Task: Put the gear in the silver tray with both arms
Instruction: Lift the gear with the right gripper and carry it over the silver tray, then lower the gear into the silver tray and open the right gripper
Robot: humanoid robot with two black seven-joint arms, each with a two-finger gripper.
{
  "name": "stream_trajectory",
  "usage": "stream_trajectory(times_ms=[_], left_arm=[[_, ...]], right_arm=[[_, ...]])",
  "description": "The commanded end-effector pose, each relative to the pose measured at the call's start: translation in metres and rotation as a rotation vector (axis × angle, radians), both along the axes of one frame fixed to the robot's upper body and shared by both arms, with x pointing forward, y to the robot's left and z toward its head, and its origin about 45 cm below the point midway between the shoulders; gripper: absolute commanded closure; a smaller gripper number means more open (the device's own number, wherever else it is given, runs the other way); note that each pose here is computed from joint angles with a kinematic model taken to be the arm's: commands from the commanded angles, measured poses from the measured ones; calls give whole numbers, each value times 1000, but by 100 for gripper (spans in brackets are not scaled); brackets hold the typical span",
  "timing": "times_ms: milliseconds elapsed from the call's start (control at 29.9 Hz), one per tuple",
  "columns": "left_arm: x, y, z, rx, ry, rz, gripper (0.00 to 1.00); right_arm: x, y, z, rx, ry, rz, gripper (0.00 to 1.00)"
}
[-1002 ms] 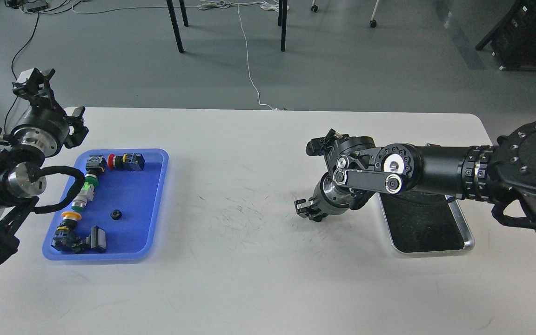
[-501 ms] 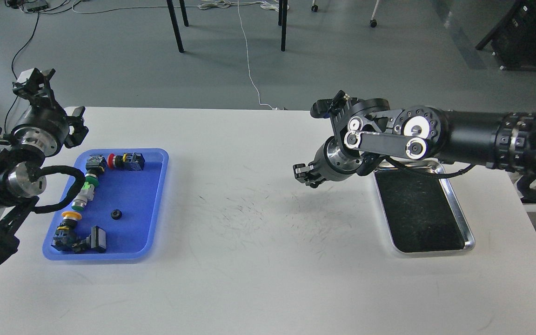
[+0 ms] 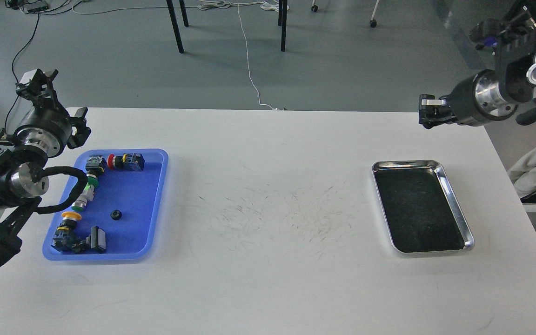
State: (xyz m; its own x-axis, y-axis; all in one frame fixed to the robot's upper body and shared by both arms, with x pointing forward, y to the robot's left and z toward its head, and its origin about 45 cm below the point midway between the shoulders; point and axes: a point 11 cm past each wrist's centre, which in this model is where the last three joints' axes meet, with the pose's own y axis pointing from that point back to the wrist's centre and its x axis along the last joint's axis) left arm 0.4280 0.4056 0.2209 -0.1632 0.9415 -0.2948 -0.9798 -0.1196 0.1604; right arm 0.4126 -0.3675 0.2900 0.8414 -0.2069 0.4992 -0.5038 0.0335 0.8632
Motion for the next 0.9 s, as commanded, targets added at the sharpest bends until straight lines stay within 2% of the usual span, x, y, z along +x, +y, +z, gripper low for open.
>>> stream_trajectory(times_ms=[0, 134, 401, 668, 868], left_arm=[[0, -1, -1, -1, 1, -2, 2], [0, -1, 0, -1, 0, -2, 2], [1, 1, 1, 1, 2, 13, 2], [1, 1, 1, 3, 3, 13, 2], [1, 1, 1, 3, 3, 13, 2]], right_arm=[[-20, -24, -45, 6, 77, -59, 98], [-30, -7, -77, 58, 132, -43, 98], [-21, 22, -104, 60, 163, -11, 96], [-17, 30, -117, 53, 171, -14, 93], [-15, 46, -128, 74, 183, 4, 73]])
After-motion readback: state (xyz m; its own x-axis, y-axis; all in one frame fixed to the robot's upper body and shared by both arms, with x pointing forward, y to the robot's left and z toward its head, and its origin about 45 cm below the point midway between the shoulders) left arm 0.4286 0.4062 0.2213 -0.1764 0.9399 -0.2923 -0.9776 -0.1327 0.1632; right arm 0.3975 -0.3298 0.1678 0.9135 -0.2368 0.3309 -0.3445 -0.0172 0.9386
